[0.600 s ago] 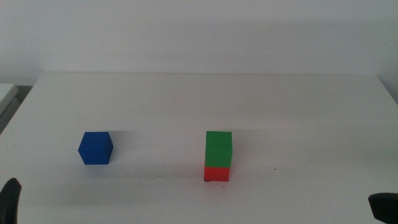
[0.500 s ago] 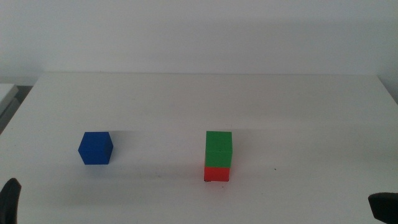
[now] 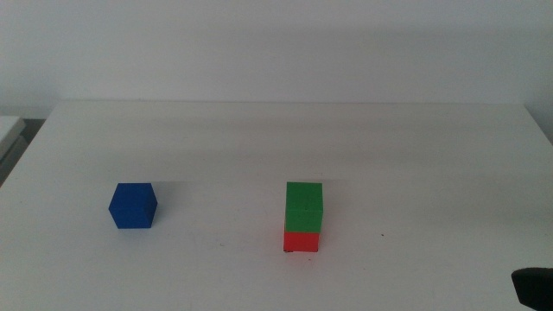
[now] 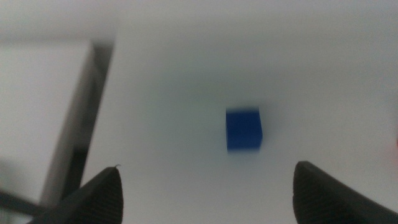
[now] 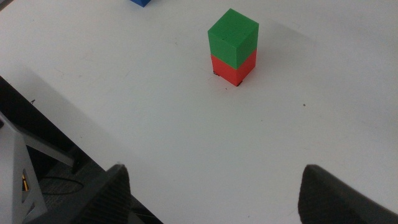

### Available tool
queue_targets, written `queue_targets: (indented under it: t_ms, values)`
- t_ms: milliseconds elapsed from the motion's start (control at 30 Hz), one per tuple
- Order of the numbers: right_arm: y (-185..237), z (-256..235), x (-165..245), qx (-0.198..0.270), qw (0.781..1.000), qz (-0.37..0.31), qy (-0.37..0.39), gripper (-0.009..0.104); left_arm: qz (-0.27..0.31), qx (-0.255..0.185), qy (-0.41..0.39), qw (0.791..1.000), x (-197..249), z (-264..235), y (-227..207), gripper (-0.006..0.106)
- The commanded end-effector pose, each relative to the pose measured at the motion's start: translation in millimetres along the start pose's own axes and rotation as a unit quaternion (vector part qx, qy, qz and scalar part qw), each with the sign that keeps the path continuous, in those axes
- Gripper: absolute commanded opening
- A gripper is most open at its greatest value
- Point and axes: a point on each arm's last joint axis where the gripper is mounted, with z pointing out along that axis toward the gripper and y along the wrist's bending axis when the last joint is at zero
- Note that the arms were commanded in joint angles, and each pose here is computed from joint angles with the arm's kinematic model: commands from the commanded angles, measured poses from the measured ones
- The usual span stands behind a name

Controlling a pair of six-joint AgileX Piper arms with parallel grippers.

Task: Stack red cubes first, then green, then blue cubes in a specific spot.

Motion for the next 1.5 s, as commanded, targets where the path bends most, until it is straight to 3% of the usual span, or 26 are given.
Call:
queue_targets:
  t_ms: [0,133,333,500,767,933,1467]
  values:
    - [0,-1,0,0.000,1.000,-0.006,-0.005,0.093,-0.005,0.000,0.081,0.997,-11,11,1,0.094]
    - [0,-1,0,0.000,1.000,-0.006,-0.005,0.093,-0.056,0.010,0.152,0.987,-26,46,-2,0.094]
    - [0,-1,0,0.000,1.000,-0.006,-0.005,0.093,-0.075,0.027,0.218,0.973,-30,114,-6,0.094]
    - [0,-1,0,0.000,1.000,-0.006,-0.005,0.093,-0.063,0.045,0.250,0.965,-33,167,-10,0.094]
    - [0,-1,0,0.000,1.000,-0.006,-0.005,0.093,-0.013,0.036,0.317,0.948,-38,246,-27,0.094]
    - [0,-1,0,0.000,1.000,-0.006,-0.005,0.093,-0.012,0.038,0.348,0.937,-23,292,-31,0.094]
    - [0,-1,0,0.000,1.000,-0.006,-0.005,0.093,-0.019,0.060,0.378,0.924,16,351,-39,0.092]
